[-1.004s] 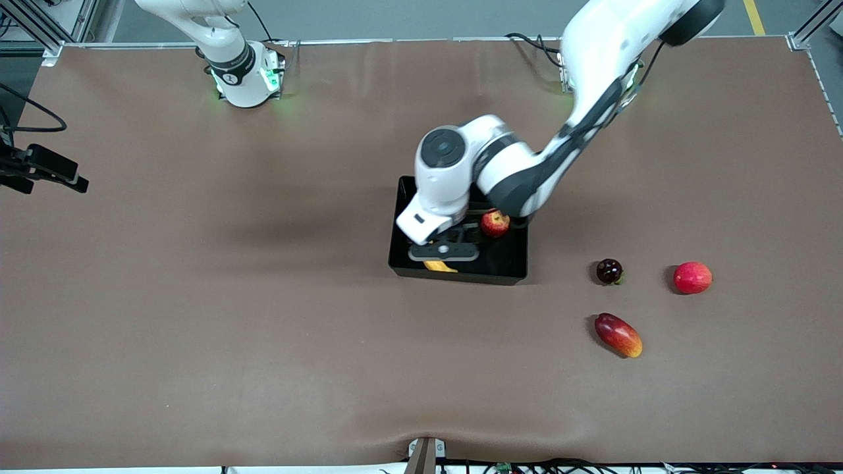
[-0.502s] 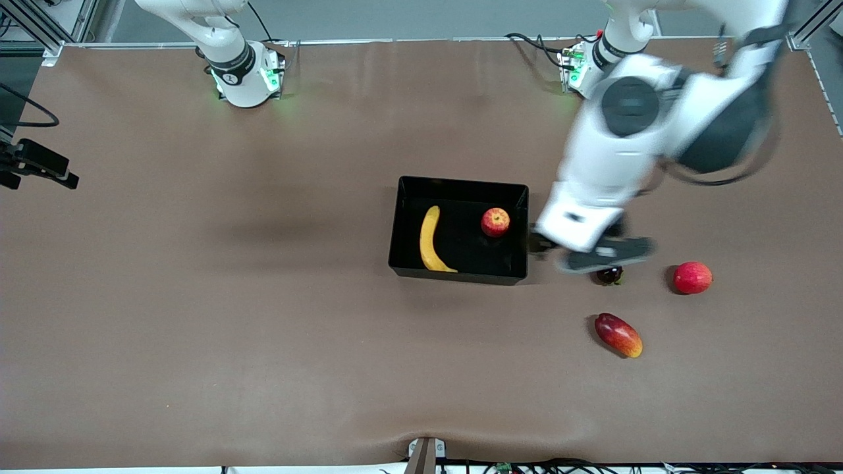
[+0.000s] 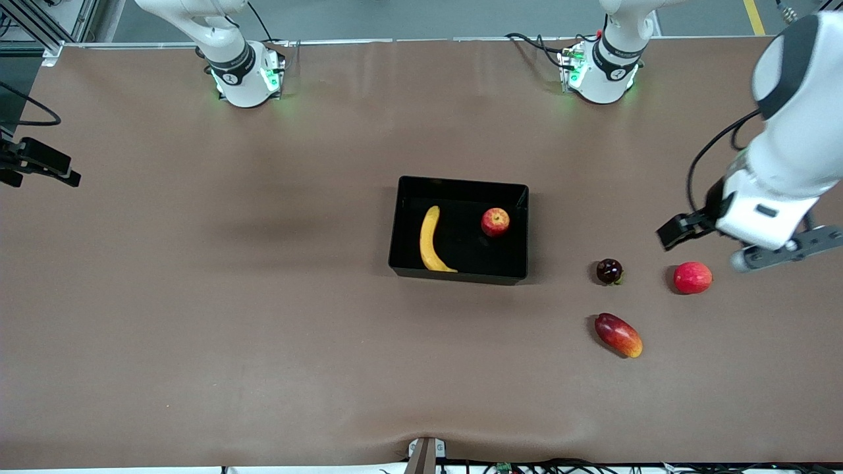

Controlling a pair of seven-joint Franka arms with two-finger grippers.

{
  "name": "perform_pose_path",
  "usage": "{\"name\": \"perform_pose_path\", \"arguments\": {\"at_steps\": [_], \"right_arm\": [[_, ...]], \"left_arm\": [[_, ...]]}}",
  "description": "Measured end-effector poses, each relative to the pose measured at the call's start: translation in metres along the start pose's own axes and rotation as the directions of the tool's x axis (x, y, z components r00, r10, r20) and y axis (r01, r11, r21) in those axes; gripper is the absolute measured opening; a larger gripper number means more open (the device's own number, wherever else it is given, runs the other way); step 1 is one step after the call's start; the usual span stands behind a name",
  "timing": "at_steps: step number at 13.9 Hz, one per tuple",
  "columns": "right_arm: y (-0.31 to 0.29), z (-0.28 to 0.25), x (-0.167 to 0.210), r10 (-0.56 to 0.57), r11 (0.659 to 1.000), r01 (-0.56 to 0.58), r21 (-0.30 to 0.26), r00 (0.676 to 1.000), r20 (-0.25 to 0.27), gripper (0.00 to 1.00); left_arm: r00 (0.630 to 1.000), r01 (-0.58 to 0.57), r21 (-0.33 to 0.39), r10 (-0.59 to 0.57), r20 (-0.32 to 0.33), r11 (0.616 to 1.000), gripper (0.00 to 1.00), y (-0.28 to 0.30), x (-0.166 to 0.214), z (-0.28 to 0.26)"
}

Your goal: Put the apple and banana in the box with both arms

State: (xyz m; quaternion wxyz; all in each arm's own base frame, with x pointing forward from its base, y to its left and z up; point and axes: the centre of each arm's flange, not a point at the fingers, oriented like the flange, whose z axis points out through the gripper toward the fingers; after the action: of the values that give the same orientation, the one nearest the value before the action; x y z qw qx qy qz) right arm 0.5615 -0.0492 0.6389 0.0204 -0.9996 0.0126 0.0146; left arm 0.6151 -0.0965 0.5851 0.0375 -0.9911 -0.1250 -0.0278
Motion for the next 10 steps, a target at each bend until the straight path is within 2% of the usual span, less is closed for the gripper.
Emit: {"name": "perform_pose_path", "arguments": {"at_steps": [2, 4, 8, 10], "right_arm": [[0.001, 0.000, 0.000, 0.002, 1.000, -0.002, 0.000, 1.000, 0.000, 1.00], [0.002, 0.000, 0.000, 0.004, 1.000, -0.004, -0.001, 1.000, 0.000, 1.00], [0.002, -0.001, 0.000, 0.004, 1.000, -0.004, -0.001, 1.000, -0.001, 1.00], [0.003, -0.001, 0.000, 0.005, 1.000, -0.005, -0.002, 1.000, -0.001, 1.00]], "left_arm": [[1.000, -0.027, 0.019, 0.027, -0.001, 0.999, 1.00, -0.018, -0.005, -0.015], [0.998, -0.056, 0.043, 0.055, 0.033, 0.997, 1.00, -0.040, -0.015, -0.028], [0.993, -0.053, -0.019, 0.054, 0.102, 0.998, 1.00, -0.094, -0.049, -0.048], [0.991, -0.057, -0.040, 0.061, 0.117, 0.998, 1.00, -0.108, -0.070, -0.052]]}}
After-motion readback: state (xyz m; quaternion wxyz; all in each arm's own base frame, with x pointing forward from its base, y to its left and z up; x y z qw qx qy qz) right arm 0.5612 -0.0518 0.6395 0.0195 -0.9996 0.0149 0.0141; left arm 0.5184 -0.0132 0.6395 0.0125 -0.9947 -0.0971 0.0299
